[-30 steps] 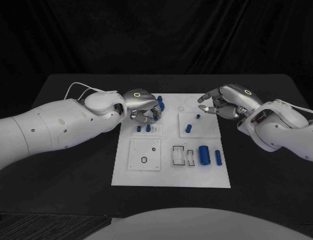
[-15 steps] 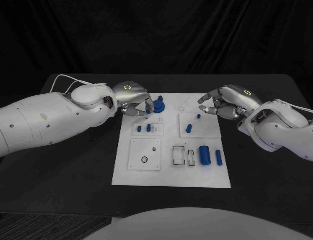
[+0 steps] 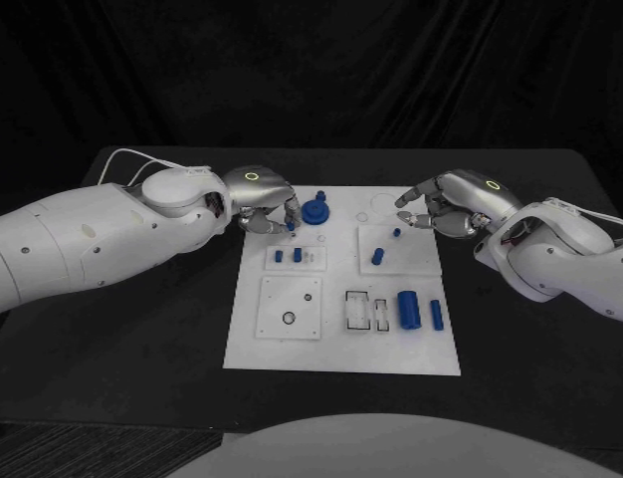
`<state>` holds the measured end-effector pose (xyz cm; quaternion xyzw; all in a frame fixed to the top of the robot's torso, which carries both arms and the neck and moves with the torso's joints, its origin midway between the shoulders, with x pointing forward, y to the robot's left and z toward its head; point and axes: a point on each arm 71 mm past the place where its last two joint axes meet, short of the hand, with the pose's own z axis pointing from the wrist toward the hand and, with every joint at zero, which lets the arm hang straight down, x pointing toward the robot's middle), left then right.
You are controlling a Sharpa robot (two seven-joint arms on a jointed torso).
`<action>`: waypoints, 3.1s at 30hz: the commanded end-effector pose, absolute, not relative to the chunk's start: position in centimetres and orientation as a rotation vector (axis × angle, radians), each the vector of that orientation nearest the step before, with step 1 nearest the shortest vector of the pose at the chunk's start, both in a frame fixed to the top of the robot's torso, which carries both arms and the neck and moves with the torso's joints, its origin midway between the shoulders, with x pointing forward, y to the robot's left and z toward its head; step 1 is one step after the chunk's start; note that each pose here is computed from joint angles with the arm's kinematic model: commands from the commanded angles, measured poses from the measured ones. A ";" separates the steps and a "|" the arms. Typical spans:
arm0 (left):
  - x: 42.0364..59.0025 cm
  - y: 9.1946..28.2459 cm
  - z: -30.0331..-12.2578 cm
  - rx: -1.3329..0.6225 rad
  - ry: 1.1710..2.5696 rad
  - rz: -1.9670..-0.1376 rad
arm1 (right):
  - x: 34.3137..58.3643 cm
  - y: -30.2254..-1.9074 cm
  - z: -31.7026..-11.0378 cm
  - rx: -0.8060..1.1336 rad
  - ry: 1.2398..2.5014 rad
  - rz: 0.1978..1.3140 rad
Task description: Assemble the parts on the task board
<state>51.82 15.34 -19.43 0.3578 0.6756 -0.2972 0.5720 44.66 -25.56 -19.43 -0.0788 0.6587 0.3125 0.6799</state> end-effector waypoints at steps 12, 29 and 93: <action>51.8 15.0 -20.1 0.843 1.609 -0.697 | 44.8 -25.7 -19.7 -0.165 1.499 0.684; 51.7 14.7 -20.8 0.843 1.642 -0.695 | 44.8 -25.6 -19.8 -0.165 1.507 0.681; 51.0 23.9 -19.2 0.318 1.557 -0.953 | 45.7 -26.0 -14.6 -0.263 1.536 0.531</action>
